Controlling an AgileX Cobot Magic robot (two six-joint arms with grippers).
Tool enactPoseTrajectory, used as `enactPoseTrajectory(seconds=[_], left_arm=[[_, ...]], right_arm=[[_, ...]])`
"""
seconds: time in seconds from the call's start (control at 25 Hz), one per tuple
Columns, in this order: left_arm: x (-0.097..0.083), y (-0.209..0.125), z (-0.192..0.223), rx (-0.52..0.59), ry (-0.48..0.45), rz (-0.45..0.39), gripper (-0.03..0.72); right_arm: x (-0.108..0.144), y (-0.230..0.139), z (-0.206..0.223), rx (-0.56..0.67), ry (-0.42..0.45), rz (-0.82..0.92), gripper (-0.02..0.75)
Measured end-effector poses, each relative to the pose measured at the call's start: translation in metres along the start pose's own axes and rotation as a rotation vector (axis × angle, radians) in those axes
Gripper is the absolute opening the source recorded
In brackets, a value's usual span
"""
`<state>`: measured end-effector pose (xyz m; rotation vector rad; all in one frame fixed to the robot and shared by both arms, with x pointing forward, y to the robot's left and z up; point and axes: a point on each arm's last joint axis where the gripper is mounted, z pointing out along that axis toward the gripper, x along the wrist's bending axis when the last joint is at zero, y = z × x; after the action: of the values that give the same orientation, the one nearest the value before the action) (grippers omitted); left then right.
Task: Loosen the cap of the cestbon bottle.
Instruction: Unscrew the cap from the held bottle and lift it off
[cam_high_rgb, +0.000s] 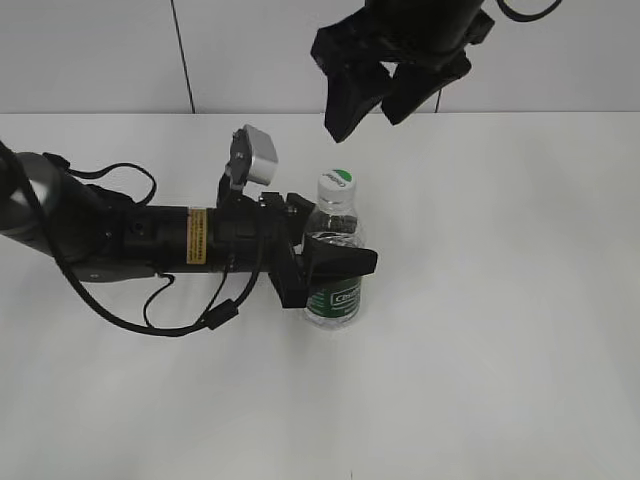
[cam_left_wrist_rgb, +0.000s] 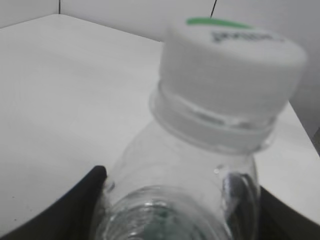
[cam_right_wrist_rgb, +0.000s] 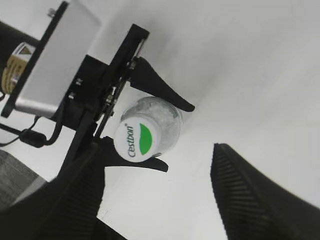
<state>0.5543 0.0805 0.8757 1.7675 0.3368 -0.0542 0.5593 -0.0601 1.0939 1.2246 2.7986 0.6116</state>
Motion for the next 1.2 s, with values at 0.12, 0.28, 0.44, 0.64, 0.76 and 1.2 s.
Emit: enactPoseTrajectory(seconds=[0.12,0.28,0.44,0.64,0.76,1.2], left_arm=[[0.0,0.0,0.0,-0.01,0.0,-0.006,0.435],[0.0,0.0,0.0,-0.012,0.001,-0.008,0.435],[0.001,0.0,0.0,-0.013,0.004,0.002,0.435],[0.003,0.0,0.0,-0.014,0.025,0.004,0.435],[0.004,0.0,0.0,-0.014,0.035,0.004,0.435],[0.004,0.0,0.001,-0.013,0.042,0.023,0.435]], right_arm=[[-0.001,0.0,0.0,0.002,-0.016,0.113,0.503],[-0.002,0.001,0.005,0.01,-0.016,0.207,0.503],[-0.005,0.002,0.023,0.052,-0.006,0.304,0.503],[-0.005,0.002,0.028,0.062,-0.003,0.428,0.503],[-0.005,0.002,0.029,0.063,-0.006,0.503,0.503],[-0.001,0.004,0.048,0.116,0.068,0.649,0.503]])
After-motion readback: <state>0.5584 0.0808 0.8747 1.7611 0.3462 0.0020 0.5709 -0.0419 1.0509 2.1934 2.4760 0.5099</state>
